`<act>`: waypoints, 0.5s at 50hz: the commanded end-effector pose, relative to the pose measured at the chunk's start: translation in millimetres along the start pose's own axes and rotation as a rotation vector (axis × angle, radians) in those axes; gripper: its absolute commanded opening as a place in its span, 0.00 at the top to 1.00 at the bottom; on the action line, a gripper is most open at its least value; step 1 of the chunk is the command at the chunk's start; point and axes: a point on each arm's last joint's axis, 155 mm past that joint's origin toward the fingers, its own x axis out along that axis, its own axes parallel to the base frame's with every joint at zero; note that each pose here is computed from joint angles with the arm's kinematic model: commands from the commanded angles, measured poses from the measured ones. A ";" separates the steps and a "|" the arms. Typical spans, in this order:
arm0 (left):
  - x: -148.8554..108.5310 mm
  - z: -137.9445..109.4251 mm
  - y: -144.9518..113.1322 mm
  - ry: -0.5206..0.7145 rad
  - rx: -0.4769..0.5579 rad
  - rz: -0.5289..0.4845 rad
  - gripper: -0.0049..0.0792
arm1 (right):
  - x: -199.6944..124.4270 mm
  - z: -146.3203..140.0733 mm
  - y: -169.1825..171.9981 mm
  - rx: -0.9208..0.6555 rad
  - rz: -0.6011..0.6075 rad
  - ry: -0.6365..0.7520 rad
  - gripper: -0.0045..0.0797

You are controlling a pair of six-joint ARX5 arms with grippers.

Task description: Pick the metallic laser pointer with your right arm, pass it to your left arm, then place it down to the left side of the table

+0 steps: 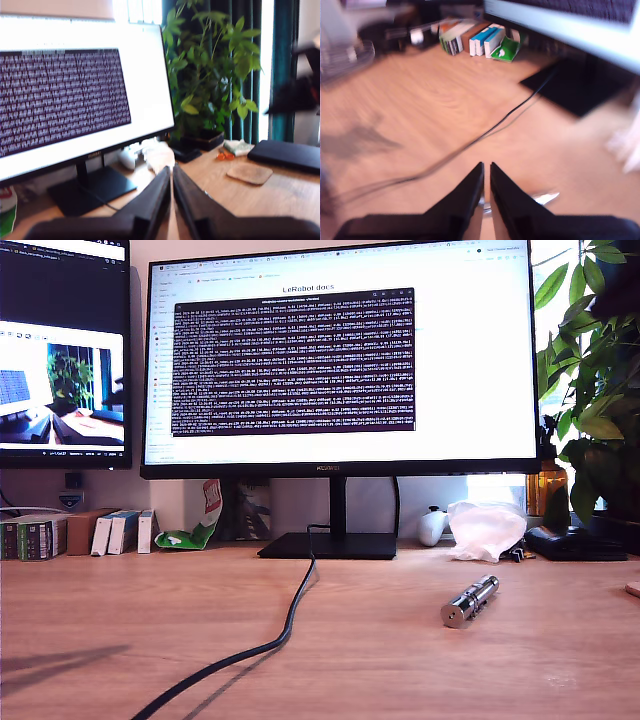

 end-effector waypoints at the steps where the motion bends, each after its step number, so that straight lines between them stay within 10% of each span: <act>1: 1.2 0.5 0.6 0.003 0.006 -0.003 0.96 | 9.5 1.3 -10.9 -0.100 0.012 0.045 0.96; 25: 1.7 -0.2 10.2 0.005 0.041 0.045 0.96 | 77.3 -9.1 -57.5 -0.860 0.042 0.491 0.96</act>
